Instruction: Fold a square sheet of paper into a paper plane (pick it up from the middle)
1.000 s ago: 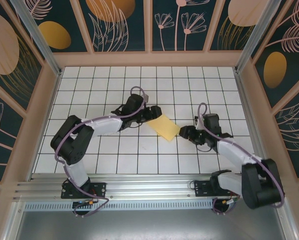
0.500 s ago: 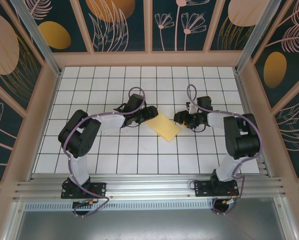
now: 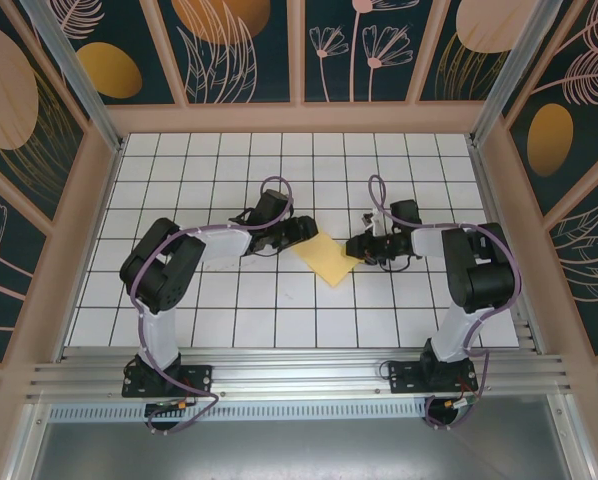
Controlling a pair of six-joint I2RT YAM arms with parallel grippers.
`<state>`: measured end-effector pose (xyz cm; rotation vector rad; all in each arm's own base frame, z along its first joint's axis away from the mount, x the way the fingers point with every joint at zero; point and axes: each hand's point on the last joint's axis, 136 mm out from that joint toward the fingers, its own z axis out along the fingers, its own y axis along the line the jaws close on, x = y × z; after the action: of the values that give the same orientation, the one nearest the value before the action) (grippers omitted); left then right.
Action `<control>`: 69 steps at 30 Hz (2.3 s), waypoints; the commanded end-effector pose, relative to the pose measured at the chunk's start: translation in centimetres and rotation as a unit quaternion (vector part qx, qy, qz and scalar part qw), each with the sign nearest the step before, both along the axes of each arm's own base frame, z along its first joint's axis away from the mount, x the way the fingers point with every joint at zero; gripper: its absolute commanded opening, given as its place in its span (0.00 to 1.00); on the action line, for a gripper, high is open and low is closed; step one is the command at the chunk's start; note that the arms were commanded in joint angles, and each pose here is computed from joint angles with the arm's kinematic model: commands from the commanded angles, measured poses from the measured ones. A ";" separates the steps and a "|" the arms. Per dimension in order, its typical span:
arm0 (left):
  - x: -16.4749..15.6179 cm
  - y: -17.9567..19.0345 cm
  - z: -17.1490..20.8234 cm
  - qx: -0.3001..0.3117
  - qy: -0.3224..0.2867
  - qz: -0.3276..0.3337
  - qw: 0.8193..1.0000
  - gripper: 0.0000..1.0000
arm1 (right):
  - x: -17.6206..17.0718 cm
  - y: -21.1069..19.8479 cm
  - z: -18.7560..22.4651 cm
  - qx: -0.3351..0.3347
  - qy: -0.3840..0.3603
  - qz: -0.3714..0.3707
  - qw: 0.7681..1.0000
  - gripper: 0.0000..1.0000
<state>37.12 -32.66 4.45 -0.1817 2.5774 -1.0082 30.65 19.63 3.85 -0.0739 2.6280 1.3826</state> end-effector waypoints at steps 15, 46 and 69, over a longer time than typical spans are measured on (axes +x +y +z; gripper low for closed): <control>-3.3 3.0 5.3 -0.027 -0.064 0.008 0.998 0.68 | -4.3 2.7 2.6 0.002 0.016 -0.206 0.978 0.06; -10.9 3.5 5.5 -0.026 -0.119 -0.058 0.991 0.72 | -8.8 5.1 3.5 -0.037 -0.027 -0.124 0.991 0.49; -16.0 -1.5 3.2 0.283 -0.247 -0.143 0.916 0.73 | -4.2 5.5 1.1 -0.027 0.027 -0.031 0.999 0.08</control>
<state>20.70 -35.64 9.05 0.4547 2.3538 -0.5719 26.36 24.86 4.44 0.0666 2.6907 1.2597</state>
